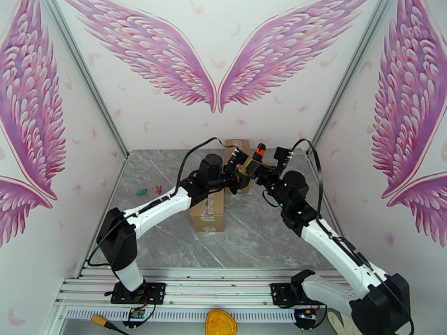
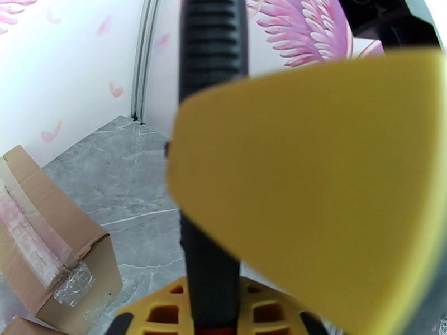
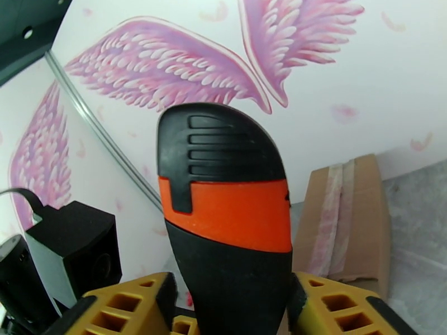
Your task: Unpack the express box
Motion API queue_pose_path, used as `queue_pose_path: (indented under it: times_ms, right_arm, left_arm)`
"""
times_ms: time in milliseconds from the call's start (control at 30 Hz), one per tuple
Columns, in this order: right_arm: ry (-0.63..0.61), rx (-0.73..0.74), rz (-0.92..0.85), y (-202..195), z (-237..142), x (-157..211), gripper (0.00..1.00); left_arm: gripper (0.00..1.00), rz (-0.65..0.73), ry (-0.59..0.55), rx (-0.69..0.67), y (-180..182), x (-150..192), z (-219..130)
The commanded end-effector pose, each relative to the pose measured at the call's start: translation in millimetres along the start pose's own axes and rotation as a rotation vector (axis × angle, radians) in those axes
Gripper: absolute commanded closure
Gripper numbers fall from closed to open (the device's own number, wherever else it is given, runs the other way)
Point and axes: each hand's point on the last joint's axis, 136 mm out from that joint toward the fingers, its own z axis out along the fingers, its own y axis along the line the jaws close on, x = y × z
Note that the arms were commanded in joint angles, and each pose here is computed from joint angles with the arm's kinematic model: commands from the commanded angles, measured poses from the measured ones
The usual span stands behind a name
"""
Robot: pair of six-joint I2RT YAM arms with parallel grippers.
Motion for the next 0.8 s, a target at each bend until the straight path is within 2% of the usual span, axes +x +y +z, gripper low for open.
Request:
queue_pose_path:
  times_ms: [0, 167, 233, 400, 667, 767]
  right_arm:
    - [-0.052, 0.161, 0.125, -25.3, -14.5, -9.0, 0.26]
    - [-0.160, 0.189, 0.252, -29.5, -41.9, -27.8, 0.27]
    - [-0.191, 0.196, 0.269, -27.0, -52.2, -39.2, 0.27]
    - [-0.196, 0.205, 0.260, -15.8, -66.6, -57.3, 0.30]
    - [-0.160, 0.209, 0.276, -10.6, -59.2, -59.7, 0.32]
    - [-0.142, 0.238, 0.278, -15.3, -58.0, -56.1, 0.32]
  left_arm:
    - [0.96, 0.081, -0.053, -0.092, 9.7, -24.0, -8.7]
    - [1.00, 0.242, -0.025, -0.289, 30.2, -25.7, -17.3]
    - [1.00, 0.306, -0.005, -0.321, 30.1, -25.1, -20.0]
    - [1.00, 0.453, 0.012, -0.425, 26.1, -30.8, -27.8]
    - [1.00, 0.766, 0.049, -0.619, 3.2, -31.2, -29.2]
    - [1.00, 0.825, 0.044, -0.666, -1.8, -33.4, -31.6]
